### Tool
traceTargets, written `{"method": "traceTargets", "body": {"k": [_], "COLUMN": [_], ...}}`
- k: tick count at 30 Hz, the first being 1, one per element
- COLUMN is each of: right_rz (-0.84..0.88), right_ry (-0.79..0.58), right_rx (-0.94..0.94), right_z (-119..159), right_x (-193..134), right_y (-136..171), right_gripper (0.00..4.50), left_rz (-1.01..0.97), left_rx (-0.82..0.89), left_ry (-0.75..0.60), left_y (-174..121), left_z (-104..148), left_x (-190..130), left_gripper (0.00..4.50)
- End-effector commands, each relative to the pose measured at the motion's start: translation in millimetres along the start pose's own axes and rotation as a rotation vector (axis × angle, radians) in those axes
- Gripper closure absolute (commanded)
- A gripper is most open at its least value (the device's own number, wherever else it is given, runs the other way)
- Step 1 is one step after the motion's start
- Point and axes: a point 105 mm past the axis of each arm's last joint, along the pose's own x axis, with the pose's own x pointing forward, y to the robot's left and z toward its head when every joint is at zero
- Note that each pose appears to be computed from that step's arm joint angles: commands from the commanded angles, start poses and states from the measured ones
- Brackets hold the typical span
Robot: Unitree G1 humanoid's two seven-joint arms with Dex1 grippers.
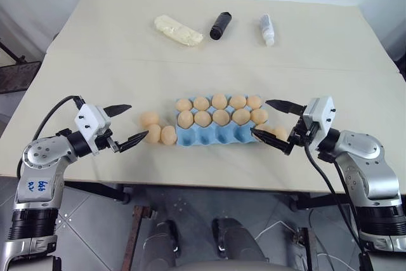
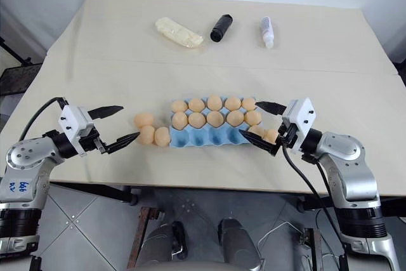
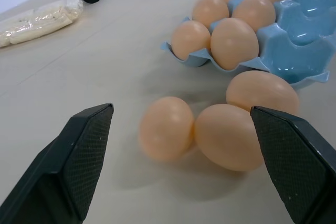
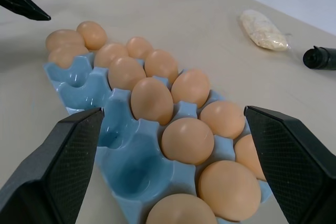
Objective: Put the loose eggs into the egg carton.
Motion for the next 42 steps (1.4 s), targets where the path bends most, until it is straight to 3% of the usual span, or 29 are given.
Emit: {"method": "traceTargets", "body": {"k": [1, 9, 14, 33, 36, 40, 42], "right_rz": [-0.027, -0.223, -0.264, -0.011, -0.013, -0.027, -0.039], "right_ry": [-0.014, 0.112, 0.220, 0.248, 0.219, 0.202, 0.212], "right_rx": [-0.038, -0.063, -0.049, 0.029, 0.024, 0.012, 0.004], "right_z": [6, -8, -31, -81, -80, -78, -78], "right_x": [-8, -73, -105, -35, -28, -28, -35], "right_y": [-4, -19, -11, -29, -32, -33, -33], "right_gripper": [0.00, 0.00, 0.00, 0.00, 0.59, 1.95, 2.20], "left_rz": [-0.005, -0.158, -0.310, -0.303, -0.292, -0.275, -0.270], "left_rx": [0.023, 0.019, 0.027, 0.011, 0.010, 0.008, 0.007], "left_ry": [-0.059, -0.133, -0.144, -0.121, -0.113, -0.110, -0.112], "left_y": [-1, -33, -64, -65, -64, -62, -62], "left_z": [16, 32, 34, 30, 29, 28, 28], "left_x": [4, 32, 51, 47, 45, 44, 45], "left_gripper": [0.04, 0.04, 0.04, 0.04, 0.00, 0.00, 0.00]}}
